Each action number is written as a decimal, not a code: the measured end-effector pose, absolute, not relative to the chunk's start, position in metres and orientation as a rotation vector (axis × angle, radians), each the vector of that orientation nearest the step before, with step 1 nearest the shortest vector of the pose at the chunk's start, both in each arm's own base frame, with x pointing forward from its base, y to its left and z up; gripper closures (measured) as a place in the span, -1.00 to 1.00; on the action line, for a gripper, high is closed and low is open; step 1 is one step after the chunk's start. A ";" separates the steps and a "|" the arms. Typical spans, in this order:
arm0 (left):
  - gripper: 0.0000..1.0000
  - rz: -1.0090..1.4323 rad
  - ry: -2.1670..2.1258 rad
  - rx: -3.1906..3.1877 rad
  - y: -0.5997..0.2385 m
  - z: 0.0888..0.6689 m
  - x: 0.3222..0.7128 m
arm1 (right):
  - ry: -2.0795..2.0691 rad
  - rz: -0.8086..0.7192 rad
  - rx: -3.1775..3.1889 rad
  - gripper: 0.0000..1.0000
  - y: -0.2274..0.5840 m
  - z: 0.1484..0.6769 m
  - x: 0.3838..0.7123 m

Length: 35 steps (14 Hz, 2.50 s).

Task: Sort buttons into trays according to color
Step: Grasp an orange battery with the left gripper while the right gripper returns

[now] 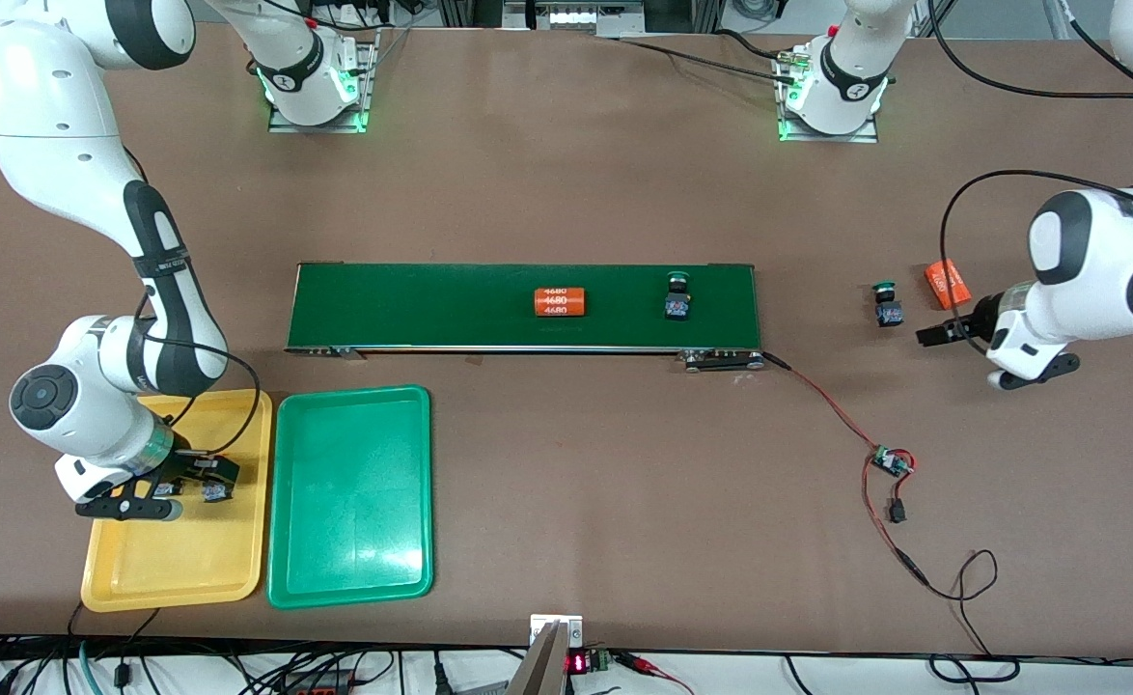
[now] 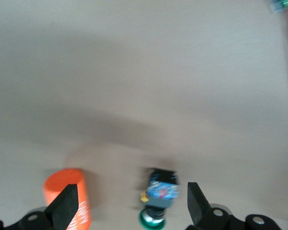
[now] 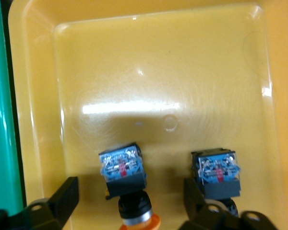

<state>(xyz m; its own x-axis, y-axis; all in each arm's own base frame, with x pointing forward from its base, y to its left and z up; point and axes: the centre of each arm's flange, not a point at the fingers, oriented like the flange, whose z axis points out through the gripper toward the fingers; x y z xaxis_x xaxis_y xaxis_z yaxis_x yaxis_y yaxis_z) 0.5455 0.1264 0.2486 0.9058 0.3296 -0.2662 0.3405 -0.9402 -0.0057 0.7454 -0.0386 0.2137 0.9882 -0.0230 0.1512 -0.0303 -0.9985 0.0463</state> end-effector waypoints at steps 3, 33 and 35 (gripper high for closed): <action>-1.00 -0.480 0.642 2.982 0.170 0.237 0.520 | -0.037 0.115 3.101 -1.00 -0.029 0.236 0.736; -0.01 -0.482 0.312 3.092 0.094 0.246 0.507 | -0.156 -0.022 3.194 -1.00 0.255 0.340 0.491; -0.01 -0.410 0.077 3.170 0.015 0.287 0.523 | -0.149 -0.019 3.191 -1.00 0.255 0.340 0.491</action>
